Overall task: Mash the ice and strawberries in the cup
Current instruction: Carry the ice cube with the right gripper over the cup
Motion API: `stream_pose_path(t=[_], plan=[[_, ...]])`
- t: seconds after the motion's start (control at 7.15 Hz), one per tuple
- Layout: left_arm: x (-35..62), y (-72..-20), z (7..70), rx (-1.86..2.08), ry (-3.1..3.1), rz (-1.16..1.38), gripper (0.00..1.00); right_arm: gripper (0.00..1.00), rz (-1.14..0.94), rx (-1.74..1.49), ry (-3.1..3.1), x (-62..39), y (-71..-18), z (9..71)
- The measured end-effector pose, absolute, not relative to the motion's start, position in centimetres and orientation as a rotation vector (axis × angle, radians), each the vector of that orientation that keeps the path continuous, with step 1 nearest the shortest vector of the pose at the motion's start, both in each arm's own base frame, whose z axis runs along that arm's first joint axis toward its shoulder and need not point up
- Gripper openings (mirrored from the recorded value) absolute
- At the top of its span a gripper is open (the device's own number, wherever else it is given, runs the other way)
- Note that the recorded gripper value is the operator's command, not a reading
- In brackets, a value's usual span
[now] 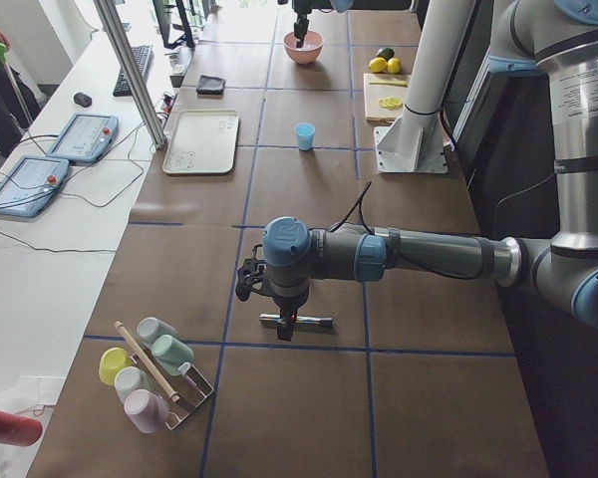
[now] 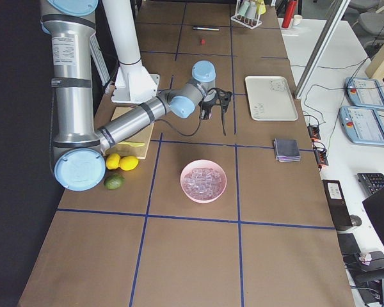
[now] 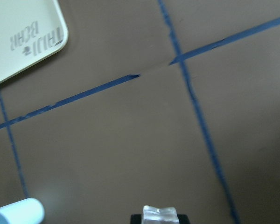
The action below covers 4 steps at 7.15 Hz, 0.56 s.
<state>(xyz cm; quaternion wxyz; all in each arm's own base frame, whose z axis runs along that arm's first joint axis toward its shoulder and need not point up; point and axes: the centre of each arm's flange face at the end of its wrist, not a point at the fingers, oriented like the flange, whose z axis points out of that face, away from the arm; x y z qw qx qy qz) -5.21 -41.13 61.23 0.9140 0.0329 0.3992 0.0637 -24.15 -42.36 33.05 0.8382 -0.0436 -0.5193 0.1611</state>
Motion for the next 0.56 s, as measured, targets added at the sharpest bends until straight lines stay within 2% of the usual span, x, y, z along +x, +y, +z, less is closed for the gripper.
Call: stream_pose_path(t=[0.56], plan=[[-5.2, -41.1, 61.1, 0.069, 0.829, 0.131, 1.0, 0.0, 0.533, -0.142, -1.141, -46.2, -38.2, 15.9]])
